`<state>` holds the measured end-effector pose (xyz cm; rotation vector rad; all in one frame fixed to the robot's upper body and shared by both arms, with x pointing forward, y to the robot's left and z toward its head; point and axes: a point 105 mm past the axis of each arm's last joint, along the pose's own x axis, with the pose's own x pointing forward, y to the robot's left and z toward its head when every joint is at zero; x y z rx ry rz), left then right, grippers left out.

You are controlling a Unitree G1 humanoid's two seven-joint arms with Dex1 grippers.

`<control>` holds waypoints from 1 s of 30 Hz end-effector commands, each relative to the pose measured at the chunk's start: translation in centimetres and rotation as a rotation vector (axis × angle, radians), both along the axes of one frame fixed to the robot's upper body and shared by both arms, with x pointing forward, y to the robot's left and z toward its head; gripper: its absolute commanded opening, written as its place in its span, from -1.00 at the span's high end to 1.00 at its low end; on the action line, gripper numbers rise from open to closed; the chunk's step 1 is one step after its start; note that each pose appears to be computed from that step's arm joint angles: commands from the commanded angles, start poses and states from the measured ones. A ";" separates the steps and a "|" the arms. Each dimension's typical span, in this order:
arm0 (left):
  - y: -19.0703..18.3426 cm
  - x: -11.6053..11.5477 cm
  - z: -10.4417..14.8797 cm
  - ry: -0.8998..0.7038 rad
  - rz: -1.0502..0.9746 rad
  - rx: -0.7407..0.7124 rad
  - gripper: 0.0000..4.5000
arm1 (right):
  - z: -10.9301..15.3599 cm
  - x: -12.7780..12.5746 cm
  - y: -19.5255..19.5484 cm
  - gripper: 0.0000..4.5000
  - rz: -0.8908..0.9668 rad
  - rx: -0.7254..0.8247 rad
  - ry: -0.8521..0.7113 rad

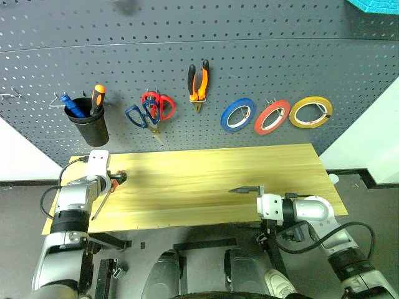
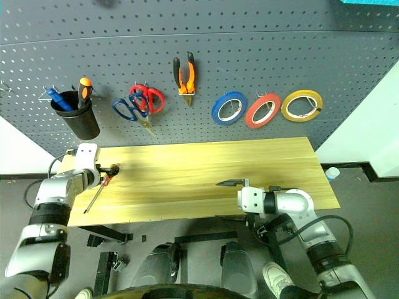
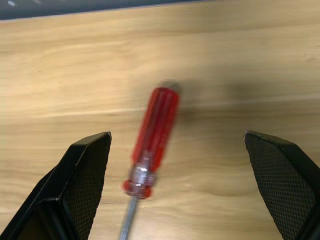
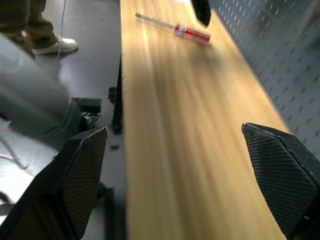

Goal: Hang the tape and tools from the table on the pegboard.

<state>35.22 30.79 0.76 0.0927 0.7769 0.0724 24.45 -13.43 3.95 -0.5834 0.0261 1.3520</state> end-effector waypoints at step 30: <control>1.7 -0.7 -3.0 0.138 -0.150 0.089 0.43 | 1.1 -1.0 -2.2 -1.00 -0.148 0.036 -0.048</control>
